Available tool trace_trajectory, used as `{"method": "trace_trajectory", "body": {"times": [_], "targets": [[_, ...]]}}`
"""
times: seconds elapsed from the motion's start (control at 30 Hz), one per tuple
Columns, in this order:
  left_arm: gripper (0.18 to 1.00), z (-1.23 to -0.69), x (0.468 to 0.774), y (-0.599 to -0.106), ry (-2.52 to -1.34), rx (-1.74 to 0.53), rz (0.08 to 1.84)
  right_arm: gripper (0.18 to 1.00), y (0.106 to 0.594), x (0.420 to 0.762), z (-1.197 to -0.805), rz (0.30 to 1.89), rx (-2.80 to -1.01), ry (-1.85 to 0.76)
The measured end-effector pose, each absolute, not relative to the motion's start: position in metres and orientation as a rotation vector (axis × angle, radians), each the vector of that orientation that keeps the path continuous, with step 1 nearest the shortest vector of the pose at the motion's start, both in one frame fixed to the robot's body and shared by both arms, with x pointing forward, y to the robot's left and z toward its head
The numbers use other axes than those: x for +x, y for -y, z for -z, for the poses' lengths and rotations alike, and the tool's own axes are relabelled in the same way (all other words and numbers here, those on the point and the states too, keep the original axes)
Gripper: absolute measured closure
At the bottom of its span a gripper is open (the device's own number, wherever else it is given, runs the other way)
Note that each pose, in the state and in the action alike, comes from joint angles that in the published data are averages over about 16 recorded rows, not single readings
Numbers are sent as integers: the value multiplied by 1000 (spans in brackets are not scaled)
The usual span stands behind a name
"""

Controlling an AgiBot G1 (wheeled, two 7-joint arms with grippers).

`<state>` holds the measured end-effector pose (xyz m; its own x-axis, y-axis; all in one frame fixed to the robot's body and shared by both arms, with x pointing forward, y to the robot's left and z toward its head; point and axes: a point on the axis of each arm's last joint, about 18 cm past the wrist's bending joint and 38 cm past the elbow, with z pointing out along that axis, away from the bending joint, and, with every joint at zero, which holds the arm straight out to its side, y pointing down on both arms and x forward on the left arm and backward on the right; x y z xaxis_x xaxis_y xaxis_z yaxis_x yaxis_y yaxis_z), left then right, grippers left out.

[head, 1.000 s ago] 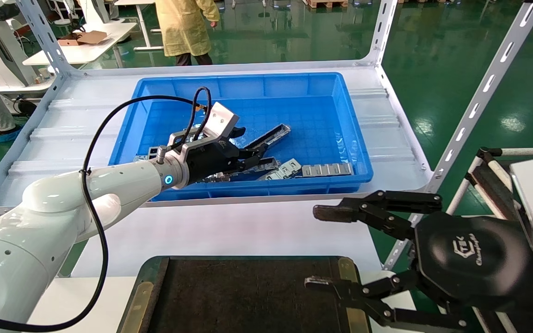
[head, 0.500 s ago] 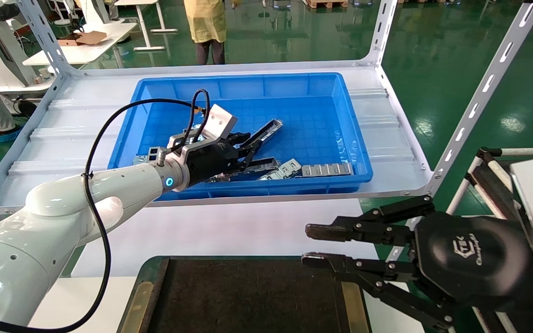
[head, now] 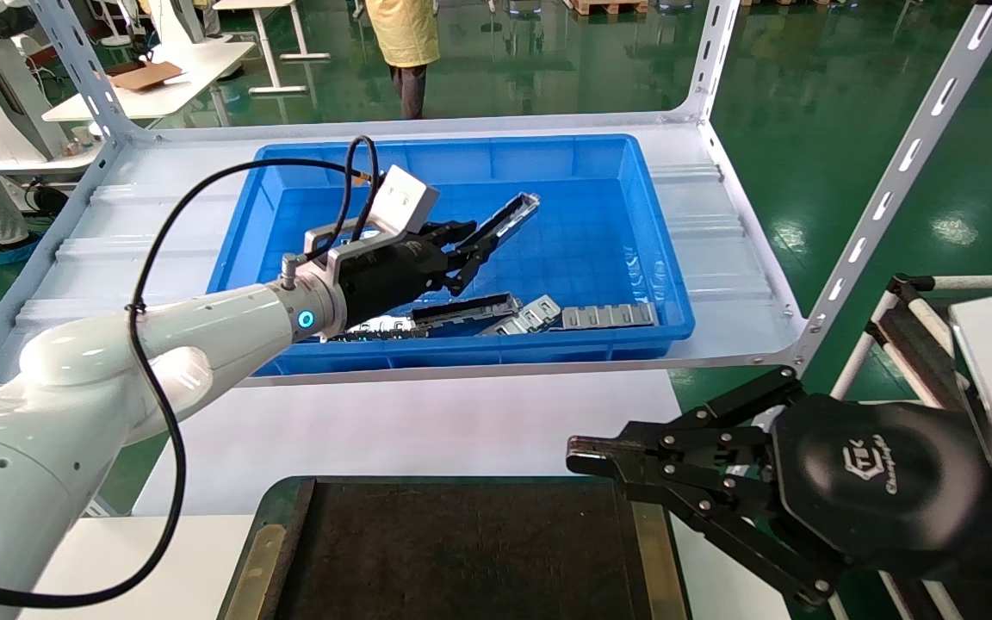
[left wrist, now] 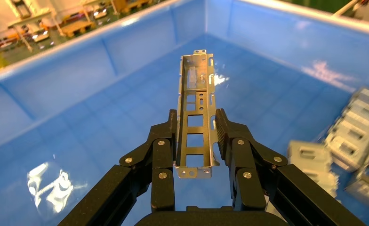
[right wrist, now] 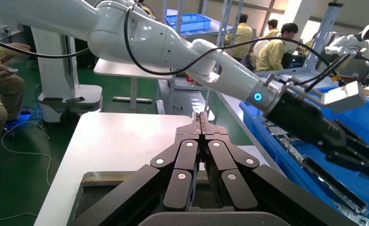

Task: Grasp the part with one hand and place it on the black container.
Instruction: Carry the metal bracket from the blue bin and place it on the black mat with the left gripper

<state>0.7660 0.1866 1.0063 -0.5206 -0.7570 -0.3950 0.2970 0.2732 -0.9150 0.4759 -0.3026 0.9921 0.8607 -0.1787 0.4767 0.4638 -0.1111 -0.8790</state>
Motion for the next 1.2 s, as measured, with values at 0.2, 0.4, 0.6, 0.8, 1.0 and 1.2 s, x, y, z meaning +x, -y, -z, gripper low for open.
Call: {"method": "trace_trajectory", "body": {"times": [0.2,0.4,0.6,0.8,1.0,1.2], "targets": [[830,-1020,752,-196,-1609,-363,1504,982,303,476,-992,552,-1594,229],[830,-1028,732,-208,-1625,-265,1590,988,303,476,-992,552,-1594,229],[830,-1027,708,-220,-1657,-161,1671,988,303,476,-992,552,-1594,229],[831,-1016,683,-227,-1700,-67,1745,988,303,476,-992,552,-1594,229],[831,-995,659,-230,-1746,3,1807,988,303,476,-992,552,-1594,229],[831,-962,636,-230,-1806,20,1839,988,303,476,-992,552,-1594,229]]}}
